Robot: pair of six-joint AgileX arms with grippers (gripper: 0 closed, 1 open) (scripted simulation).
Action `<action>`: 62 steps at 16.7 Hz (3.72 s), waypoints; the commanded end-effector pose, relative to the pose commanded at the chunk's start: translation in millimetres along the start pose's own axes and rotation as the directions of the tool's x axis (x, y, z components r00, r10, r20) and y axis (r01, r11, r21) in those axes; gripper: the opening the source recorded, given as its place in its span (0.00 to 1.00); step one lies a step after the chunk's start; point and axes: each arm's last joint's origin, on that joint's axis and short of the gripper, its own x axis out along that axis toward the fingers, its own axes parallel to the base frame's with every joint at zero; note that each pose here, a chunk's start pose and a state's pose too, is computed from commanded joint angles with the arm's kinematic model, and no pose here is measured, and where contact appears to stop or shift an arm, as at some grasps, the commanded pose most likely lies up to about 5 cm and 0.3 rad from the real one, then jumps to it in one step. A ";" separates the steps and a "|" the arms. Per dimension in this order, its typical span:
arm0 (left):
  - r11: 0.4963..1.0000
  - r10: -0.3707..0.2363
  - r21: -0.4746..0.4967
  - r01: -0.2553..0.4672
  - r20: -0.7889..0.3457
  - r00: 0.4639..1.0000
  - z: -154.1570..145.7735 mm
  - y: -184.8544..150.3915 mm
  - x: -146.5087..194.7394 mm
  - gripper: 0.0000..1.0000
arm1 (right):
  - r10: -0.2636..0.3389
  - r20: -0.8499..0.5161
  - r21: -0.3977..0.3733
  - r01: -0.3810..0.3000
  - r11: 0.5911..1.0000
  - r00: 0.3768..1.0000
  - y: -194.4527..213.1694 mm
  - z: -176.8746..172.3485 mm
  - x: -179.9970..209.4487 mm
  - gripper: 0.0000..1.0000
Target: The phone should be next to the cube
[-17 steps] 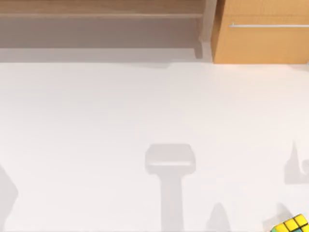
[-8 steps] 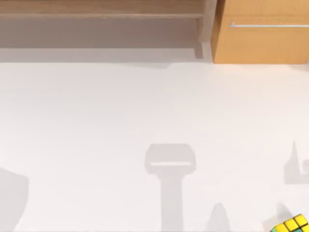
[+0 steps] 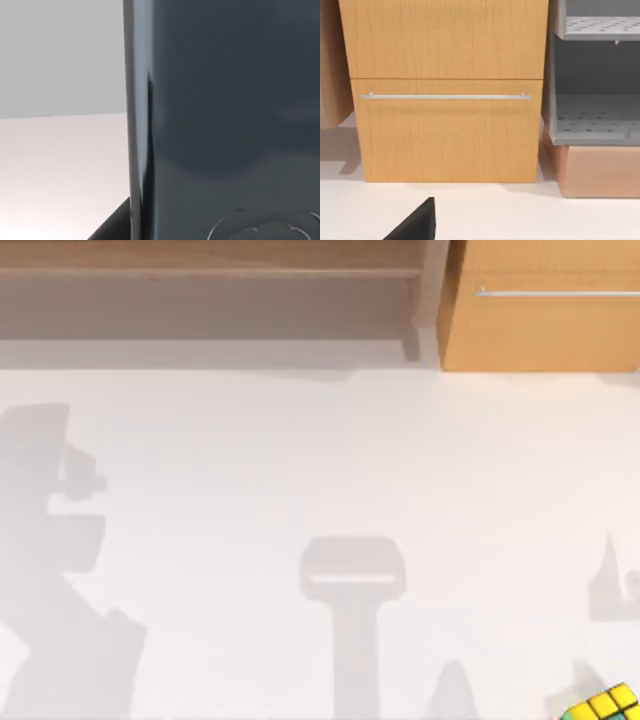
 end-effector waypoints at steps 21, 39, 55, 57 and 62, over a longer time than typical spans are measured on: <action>0.813 -0.360 -0.571 -0.114 -0.338 -0.870 -183.9 -421.0 -426.7 0.00 | 0.000 0.000 0.000 0.000 1.000 1.000 0.0 0.0 0.0 1.00; 0.995 0.033 -0.090 0.051 -0.189 -0.981 -203.3 -387.7 -510.2 0.00 | 0.000 0.000 0.000 0.000 1.000 1.000 0.0 0.0 0.0 1.00; 0.971 -0.188 -0.186 -0.150 -0.209 -0.960 -185.8 -397.4 -457.3 0.00 | 0.000 0.000 0.000 0.000 1.000 1.000 0.0 0.0 0.0 1.00; 0.963 -0.223 -0.198 -0.182 -0.211 -0.952 -183.0 -398.0 -448.8 0.00 | 0.000 0.000 0.000 0.000 1.000 1.000 0.0 0.0 0.0 1.00; 0.945 -0.290 -0.218 -0.243 -0.217 -0.932 -178.7 -397.9 -433.5 0.00 | 0.000 0.000 0.000 0.000 1.000 1.000 0.0 0.0 0.0 1.00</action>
